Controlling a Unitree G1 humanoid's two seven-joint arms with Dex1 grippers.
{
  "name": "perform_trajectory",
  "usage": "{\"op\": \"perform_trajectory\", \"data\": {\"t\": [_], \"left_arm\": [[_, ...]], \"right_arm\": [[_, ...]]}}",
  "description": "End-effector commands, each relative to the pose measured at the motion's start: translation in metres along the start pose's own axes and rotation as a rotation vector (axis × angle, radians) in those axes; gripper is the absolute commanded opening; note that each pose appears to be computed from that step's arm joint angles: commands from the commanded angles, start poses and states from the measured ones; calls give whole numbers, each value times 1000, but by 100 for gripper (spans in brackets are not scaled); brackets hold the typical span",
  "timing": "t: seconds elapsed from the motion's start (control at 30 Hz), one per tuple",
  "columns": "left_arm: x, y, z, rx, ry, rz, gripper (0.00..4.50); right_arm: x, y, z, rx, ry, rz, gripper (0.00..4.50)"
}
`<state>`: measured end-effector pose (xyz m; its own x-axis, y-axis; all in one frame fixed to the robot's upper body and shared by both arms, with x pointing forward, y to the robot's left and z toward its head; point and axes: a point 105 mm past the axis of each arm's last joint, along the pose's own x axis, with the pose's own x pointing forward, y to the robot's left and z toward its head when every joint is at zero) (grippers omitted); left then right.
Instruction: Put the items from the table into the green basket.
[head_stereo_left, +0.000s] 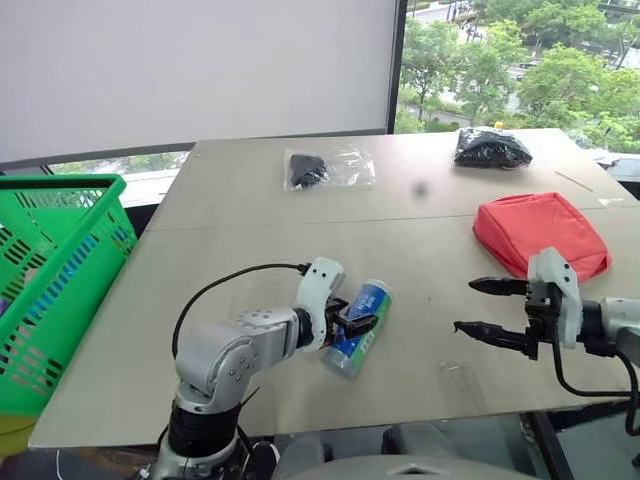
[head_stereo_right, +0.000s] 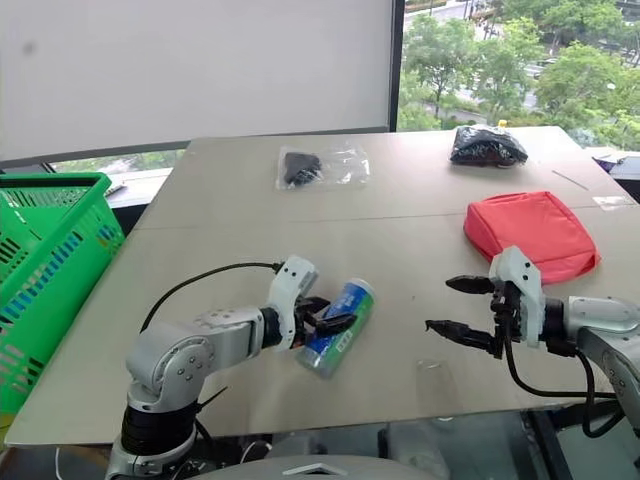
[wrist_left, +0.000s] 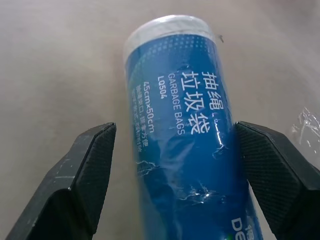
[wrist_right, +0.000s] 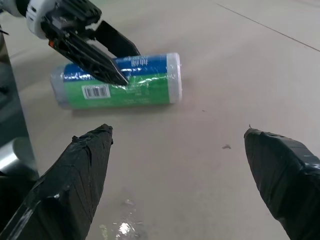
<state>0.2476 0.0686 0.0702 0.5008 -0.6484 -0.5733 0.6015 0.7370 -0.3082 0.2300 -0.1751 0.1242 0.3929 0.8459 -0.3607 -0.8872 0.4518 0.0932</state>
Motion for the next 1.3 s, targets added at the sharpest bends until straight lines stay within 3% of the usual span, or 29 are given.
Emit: {"op": "perform_trajectory", "data": {"t": [0.03,0.4,0.43,0.53,0.6,0.73,0.87,0.97,1.13,1.3], "left_arm": [[0,-9,-2,13,17,-40,388],[0,-16,-13,1,82,-63,388],[0,-16,-14,1,85,-63,331],[0,-17,-16,4,91,-68,223],[1,-17,-17,3,92,-66,196],[1,-13,-13,9,67,-50,195],[-8,-7,13,62,-57,-42,195],[-32,38,50,137,-173,167,195],[-91,87,111,255,-378,409,195],[-175,139,135,386,-384,781,195]], "right_arm": [[-2,10,12,-33,-31,49,450],[-5,15,22,-32,-83,106,450],[-5,16,22,-31,-82,108,450],[-4,16,21,-33,-81,112,450],[-4,16,21,-34,-82,113,450],[-3,15,24,-33,-99,117,450],[1,13,34,-33,-144,132,450],[12,14,55,-42,-229,182,450],[27,15,97,-65,-377,257,450],[43,21,127,-78,-471,345,450]]}}
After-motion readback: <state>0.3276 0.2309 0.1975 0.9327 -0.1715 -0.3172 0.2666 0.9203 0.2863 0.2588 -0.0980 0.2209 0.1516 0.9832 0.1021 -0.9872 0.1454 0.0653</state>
